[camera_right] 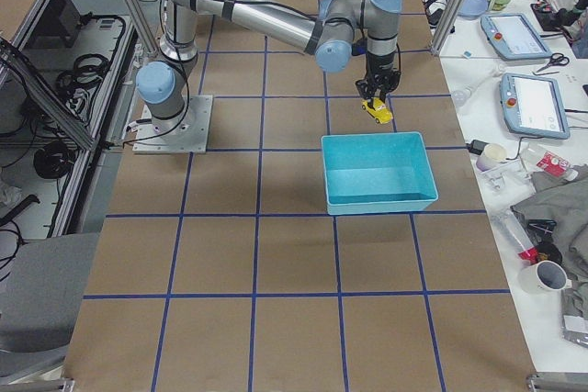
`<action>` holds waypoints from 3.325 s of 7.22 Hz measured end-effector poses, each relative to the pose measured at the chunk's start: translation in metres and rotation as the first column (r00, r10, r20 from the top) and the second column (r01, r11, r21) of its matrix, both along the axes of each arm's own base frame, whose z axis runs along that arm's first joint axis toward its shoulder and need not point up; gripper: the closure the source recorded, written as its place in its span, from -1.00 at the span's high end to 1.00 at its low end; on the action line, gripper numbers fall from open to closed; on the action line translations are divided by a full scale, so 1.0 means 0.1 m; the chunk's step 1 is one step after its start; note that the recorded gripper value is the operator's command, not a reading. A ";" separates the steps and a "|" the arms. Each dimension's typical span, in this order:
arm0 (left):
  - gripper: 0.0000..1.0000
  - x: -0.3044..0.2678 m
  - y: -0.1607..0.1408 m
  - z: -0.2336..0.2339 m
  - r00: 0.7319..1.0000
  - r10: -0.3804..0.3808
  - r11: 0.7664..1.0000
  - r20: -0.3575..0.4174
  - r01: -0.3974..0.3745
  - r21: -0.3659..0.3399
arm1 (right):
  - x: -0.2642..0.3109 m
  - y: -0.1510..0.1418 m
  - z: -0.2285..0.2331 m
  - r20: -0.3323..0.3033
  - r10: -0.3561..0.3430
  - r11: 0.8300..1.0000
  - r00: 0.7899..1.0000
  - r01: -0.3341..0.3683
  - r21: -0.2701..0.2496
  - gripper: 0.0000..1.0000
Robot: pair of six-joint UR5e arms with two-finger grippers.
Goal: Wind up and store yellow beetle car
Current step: 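Lift the car with the right gripper and move it over the blue bin, then lower the car into the blue bin and open the right gripper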
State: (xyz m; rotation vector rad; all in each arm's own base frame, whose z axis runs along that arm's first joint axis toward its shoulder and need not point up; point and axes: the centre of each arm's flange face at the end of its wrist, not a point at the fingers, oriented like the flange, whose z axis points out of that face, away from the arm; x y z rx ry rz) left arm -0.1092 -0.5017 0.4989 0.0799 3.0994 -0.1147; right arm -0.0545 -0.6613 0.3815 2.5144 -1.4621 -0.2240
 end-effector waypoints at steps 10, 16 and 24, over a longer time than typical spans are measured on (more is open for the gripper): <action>1.00 0.00 0.00 -0.01 1.000 0.000 1.000 -0.009 0.000 0.002 | -1.65 0.02 -1.00 0.135 0.775 0.599 0.617 -0.786 0.153 -1.00; 1.00 0.11 0.01 -0.02 1.000 -0.019 1.000 -0.016 0.020 0.023 | -1.65 -0.07 -1.48 0.149 0.837 0.519 0.526 -0.850 0.090 0.66; 1.00 0.11 0.06 0.03 0.999 0.031 0.999 -0.025 -0.030 0.022 | -0.98 0.16 -0.29 0.112 0.519 0.850 0.848 -0.525 0.038 0.91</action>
